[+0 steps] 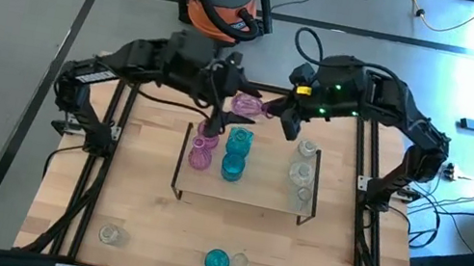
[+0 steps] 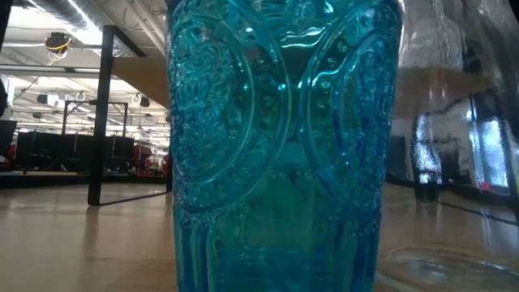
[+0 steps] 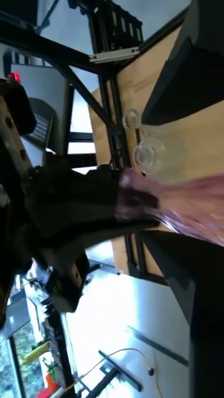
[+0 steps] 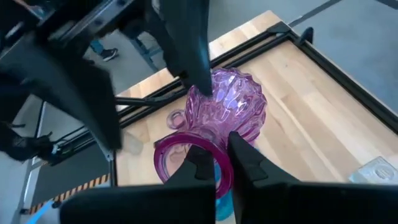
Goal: Sort vases onto shelf
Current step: Put the violet vase on the shelf aligned with the other violet vase
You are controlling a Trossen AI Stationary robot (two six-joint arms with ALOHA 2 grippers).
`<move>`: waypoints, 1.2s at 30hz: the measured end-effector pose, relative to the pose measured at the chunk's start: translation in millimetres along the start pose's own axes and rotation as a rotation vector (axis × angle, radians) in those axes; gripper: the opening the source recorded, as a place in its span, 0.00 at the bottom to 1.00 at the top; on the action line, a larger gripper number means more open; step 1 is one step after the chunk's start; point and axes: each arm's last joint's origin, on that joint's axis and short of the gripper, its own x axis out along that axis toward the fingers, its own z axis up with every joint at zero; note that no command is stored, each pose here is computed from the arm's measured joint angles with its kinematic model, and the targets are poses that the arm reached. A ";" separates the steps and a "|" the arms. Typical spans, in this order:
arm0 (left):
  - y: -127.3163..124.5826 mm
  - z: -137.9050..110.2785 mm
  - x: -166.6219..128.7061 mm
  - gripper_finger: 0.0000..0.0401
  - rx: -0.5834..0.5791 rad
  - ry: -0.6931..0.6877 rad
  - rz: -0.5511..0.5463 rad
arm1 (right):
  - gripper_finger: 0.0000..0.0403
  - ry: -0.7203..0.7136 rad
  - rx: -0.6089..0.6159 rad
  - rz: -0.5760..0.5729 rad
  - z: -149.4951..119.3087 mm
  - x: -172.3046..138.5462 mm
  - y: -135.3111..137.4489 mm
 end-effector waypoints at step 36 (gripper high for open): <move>3.2 -18.2 14.9 0.48 0.048 0.196 0.161 | 0.00 -0.018 0.007 0.114 14.8 38.6 -10.4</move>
